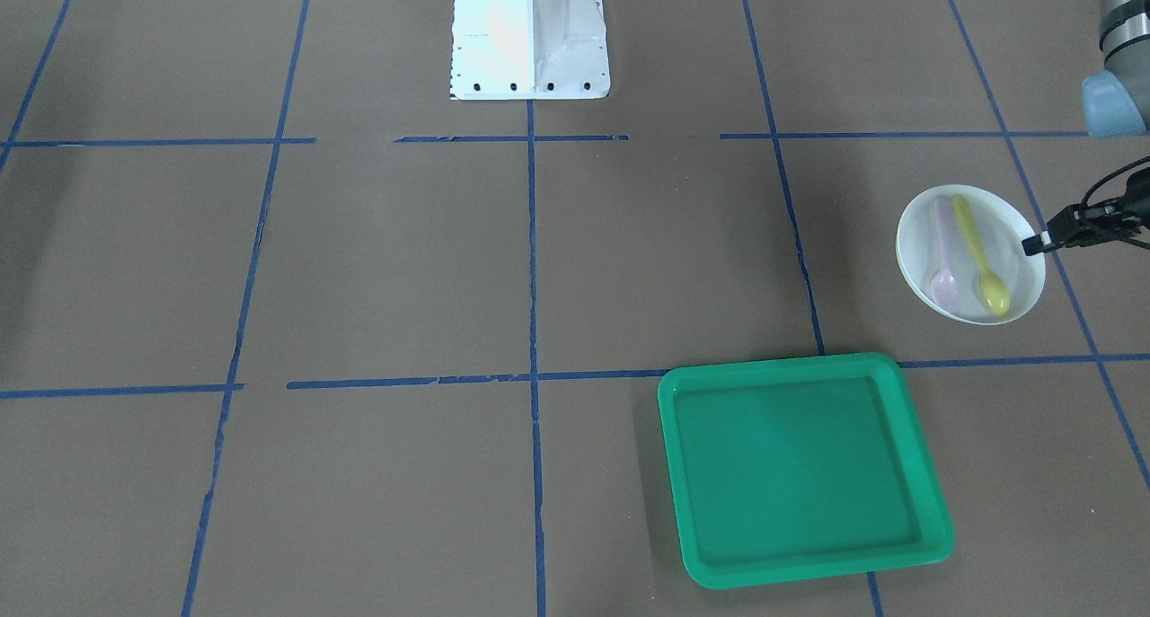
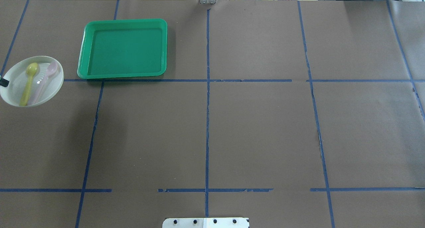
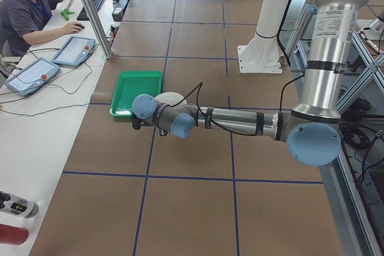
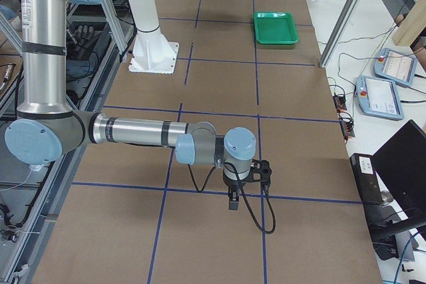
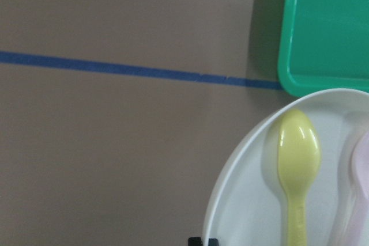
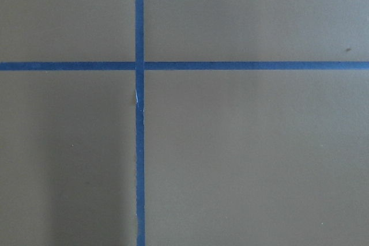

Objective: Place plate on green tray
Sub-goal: 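Lift the white plate with the left gripper and carry it toward the green tray, then lower the held plate onto the green tray with the left gripper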

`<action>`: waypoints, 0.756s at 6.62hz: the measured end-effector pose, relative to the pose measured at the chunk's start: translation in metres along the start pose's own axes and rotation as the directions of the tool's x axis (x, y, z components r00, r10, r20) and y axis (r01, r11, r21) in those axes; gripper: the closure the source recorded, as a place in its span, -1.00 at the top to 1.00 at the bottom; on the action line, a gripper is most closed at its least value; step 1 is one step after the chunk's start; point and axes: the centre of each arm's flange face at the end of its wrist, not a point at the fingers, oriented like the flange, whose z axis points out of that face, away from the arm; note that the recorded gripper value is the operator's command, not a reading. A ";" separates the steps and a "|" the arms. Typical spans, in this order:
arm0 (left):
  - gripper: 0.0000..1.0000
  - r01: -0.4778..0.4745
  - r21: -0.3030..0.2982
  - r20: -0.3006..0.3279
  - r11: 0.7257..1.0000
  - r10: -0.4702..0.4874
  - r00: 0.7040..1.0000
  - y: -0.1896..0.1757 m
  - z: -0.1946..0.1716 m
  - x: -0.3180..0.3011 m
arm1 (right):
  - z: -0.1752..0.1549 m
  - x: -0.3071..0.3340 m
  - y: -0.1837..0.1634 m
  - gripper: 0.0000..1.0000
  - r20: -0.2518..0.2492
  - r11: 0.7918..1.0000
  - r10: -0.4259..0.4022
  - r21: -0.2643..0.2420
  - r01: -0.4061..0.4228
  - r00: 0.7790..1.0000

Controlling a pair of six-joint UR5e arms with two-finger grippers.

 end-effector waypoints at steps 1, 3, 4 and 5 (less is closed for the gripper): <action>-1.00 0.022 0.006 -0.002 1.000 -0.022 1.000 -0.032 -0.003 0.028 | 0.000 0.000 0.000 1.00 0.000 1.000 0.000 0.000 0.000 1.000; -1.00 0.039 0.015 0.003 0.999 -0.039 0.999 -0.088 0.008 0.064 | 0.001 0.001 0.000 1.00 0.000 1.000 0.000 -0.001 0.000 1.000; -1.00 0.035 0.036 0.014 0.999 -0.035 0.999 -0.102 0.023 0.074 | 0.001 0.001 0.000 1.00 0.000 1.000 0.000 -0.001 0.000 1.000; -1.00 0.036 0.085 0.038 0.996 -0.040 0.998 -0.109 0.044 0.084 | 0.001 0.000 0.000 1.00 0.000 1.000 0.000 -0.001 0.000 1.000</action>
